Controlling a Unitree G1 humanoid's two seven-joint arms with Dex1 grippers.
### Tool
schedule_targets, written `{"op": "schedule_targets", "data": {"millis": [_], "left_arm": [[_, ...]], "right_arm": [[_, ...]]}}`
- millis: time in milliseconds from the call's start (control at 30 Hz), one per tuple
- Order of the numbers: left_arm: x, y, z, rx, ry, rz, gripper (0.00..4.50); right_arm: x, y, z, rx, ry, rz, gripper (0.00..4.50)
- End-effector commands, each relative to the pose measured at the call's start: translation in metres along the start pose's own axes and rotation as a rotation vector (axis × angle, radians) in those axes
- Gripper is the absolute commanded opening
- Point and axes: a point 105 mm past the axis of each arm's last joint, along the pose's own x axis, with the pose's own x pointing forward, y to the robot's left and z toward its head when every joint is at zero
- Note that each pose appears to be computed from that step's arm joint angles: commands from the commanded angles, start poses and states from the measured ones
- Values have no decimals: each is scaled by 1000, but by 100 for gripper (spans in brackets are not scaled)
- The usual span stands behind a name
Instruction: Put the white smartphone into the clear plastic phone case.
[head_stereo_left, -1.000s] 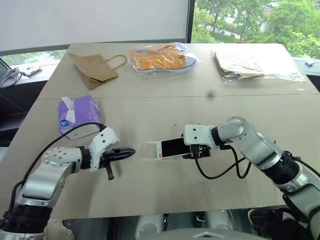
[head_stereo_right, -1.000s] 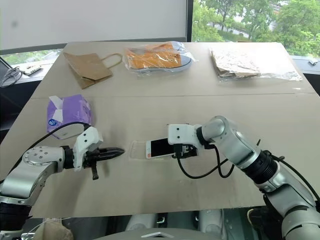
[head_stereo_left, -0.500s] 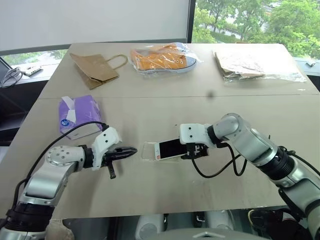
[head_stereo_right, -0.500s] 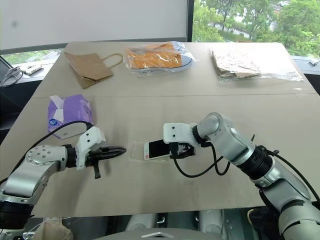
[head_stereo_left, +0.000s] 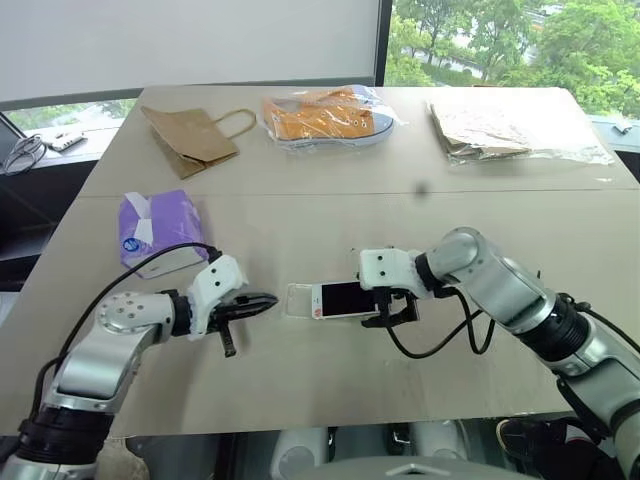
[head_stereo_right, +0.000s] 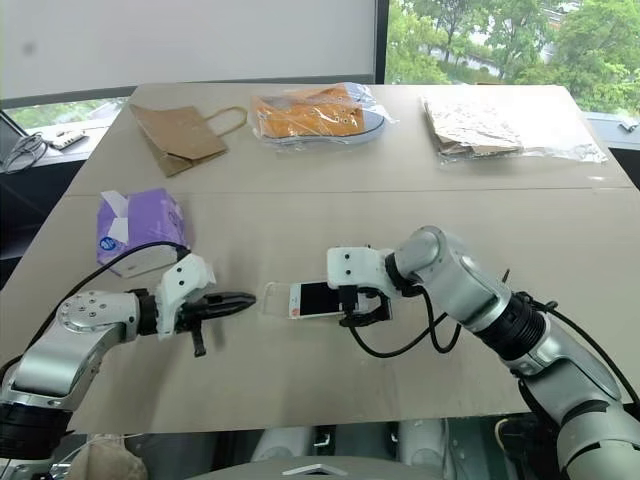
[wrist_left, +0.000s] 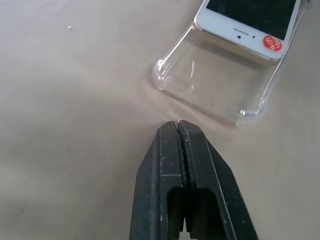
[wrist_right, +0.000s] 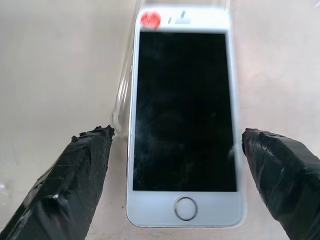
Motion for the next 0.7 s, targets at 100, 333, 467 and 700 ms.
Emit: {"op": "schedule_targets", "data": {"millis": [100,333,467,700], "left_arm": [[3,-6,9,25,-17,-10,0],[4,-6,5,17,-17,-5,0],[4,-7,2,14,-18,-6,0],[5,-13,-3,8,-12,-14,0]], "right_arm": [[-23,-2,18,35,-105,-65,448],[-42,-5,4,139,-127,-167,287],[-46,-7,-21,144,-38,-228,81],[-43,-2,-42,117,26,-237,8]]}}
